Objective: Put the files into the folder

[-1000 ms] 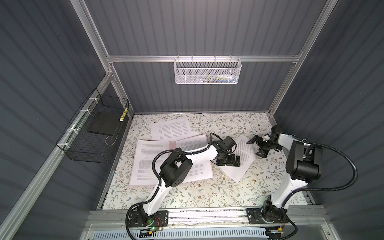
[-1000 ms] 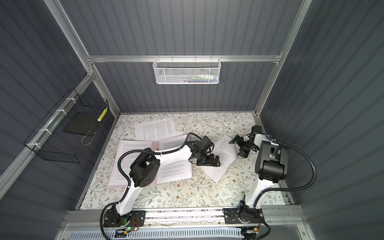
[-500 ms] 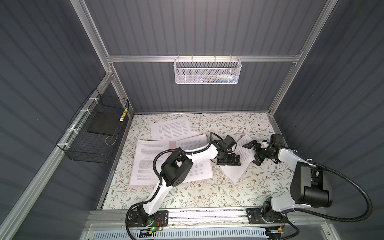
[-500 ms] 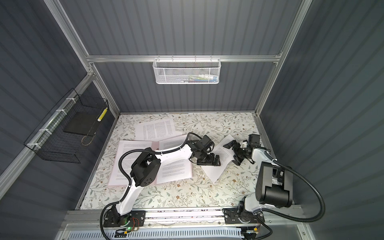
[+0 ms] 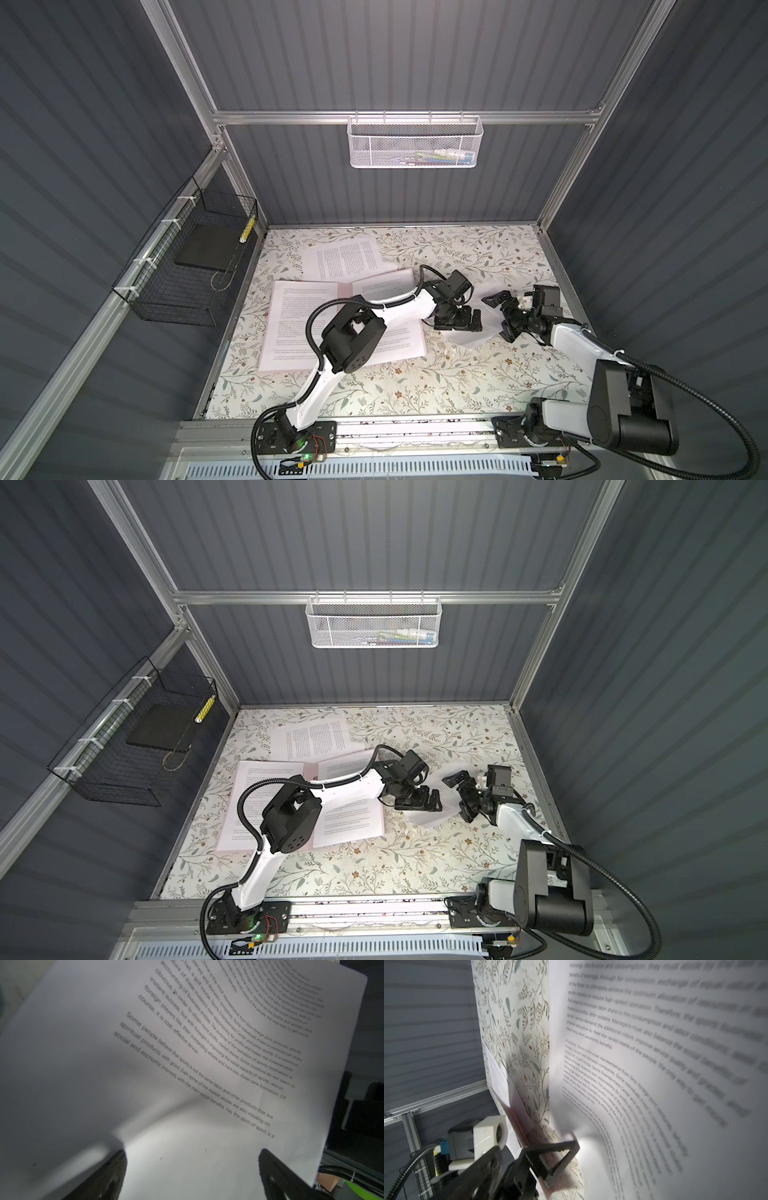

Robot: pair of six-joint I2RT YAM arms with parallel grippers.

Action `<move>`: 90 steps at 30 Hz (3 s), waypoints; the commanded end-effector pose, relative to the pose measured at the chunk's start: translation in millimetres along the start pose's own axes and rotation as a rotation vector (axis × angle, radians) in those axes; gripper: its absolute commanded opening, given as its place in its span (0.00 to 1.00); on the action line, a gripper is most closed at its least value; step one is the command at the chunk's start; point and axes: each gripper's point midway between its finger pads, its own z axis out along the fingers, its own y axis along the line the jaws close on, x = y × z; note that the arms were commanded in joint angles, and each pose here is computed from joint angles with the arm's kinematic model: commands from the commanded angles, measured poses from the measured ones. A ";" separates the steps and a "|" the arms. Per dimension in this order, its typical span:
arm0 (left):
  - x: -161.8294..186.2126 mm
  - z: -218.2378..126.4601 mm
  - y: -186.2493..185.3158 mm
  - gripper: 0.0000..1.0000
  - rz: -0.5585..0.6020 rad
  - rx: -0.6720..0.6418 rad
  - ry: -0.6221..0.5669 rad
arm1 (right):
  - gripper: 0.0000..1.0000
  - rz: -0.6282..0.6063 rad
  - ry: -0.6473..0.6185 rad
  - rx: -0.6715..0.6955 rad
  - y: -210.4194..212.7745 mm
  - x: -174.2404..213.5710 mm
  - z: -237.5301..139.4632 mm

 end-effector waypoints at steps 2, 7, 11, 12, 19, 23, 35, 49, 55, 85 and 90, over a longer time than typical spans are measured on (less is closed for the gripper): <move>40.4 26.3 50.4 1.00 -0.065 -0.130 0.129 | 0.92 0.040 -0.081 0.012 -10.2 -8.0 -0.4; 42.2 27.1 51.3 1.00 -0.073 -0.128 0.131 | 0.66 0.073 -0.108 0.053 -21.6 -7.9 -3.8; 40.8 25.9 49.9 1.00 -0.070 -0.125 0.129 | 0.40 0.121 -0.113 0.072 -34.8 -3.3 -3.3; 38.8 25.1 48.9 1.00 -0.067 -0.123 0.125 | 0.31 0.132 -0.118 0.085 -40.0 -1.8 -3.8; 18.1 14.3 24.2 1.00 -0.023 -0.069 0.085 | 0.00 0.102 -0.180 0.134 -47.5 -1.9 -19.9; -4.6 -13.0 -13.6 1.00 0.059 0.020 0.033 | 0.00 0.025 -0.203 0.100 -27.4 -5.7 -32.9; -51.1 -212.0 -17.5 1.00 0.193 -0.071 -0.407 | 0.00 -0.621 -0.214 0.134 114.3 4.0 -102.8; 8.4 -371.4 180.1 1.00 -0.249 -0.562 -0.613 | 0.00 -1.001 0.362 -0.355 302.5 211.1 -73.6; 17.0 -379.5 184.2 1.00 -0.253 -0.556 -0.603 | 0.00 -0.883 0.424 -0.223 261.0 190.9 -9.6; 28.2 -341.9 179.3 1.00 -0.155 -0.433 -0.542 | 0.00 -0.929 0.646 0.079 146.7 219.0 136.4; 27.9 -341.0 179.3 1.00 -0.159 -0.429 -0.542 | 0.00 -0.931 0.648 0.078 147.7 223.2 139.2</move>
